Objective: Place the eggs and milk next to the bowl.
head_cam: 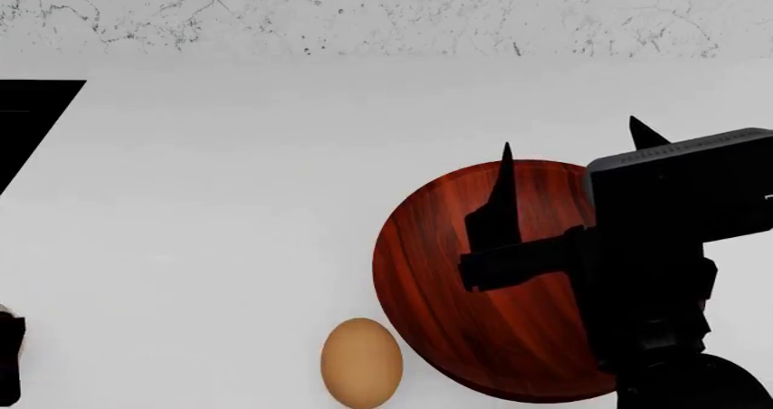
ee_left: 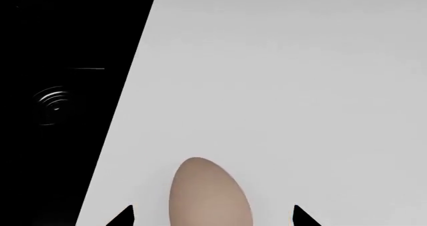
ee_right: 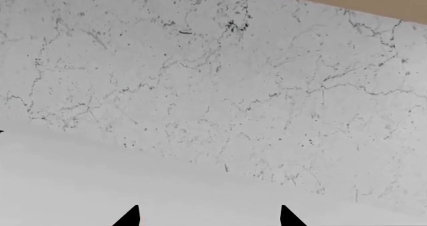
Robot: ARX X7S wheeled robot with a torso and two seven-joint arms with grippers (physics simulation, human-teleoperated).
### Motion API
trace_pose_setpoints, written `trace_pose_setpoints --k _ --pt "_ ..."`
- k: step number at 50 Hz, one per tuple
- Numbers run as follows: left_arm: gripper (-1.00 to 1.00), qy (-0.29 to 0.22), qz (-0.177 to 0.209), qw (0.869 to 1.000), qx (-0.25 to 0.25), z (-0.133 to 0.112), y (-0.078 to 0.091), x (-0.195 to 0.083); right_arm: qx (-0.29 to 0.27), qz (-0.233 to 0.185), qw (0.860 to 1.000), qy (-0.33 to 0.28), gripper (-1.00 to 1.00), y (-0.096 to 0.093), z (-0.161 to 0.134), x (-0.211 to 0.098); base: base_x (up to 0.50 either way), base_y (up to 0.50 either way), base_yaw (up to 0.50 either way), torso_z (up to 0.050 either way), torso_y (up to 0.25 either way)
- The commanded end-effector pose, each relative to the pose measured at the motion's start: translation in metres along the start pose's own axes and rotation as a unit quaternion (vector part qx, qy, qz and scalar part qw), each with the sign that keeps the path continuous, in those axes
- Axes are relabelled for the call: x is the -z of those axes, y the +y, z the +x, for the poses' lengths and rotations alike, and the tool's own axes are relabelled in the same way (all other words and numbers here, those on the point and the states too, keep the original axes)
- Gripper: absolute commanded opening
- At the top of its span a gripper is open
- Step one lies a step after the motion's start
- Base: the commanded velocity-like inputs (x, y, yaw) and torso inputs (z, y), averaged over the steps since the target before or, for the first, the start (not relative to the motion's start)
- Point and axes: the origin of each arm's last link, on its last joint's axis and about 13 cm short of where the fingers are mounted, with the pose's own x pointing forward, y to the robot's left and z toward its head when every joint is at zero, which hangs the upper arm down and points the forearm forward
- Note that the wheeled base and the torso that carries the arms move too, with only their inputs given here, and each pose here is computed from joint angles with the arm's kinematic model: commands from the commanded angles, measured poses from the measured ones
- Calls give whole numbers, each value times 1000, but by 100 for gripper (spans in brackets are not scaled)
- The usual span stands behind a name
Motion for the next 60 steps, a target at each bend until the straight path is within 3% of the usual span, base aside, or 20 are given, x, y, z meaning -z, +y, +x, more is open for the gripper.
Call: trace_pose_setpoints --k 1,52,53,60 --pt "100 10 0 1000 4 11 -2 4 1 -2 1000 2 100 0 0 1 0 0 0 0 0" --pt "100 46 7 999 -13 41 -1 21 1 0 1000 11 100 0 0 7 0 0 0 0 0" --pt "-100 45 8 999 -13 41 -1 21 1 0 1000 11 100 0 -1 7 0 0 0 0 0" --pt "-100 40 -6 999 -10 38 -1 22 -1 1 1000 12 100 1 0 8 0 0 0 0 0"
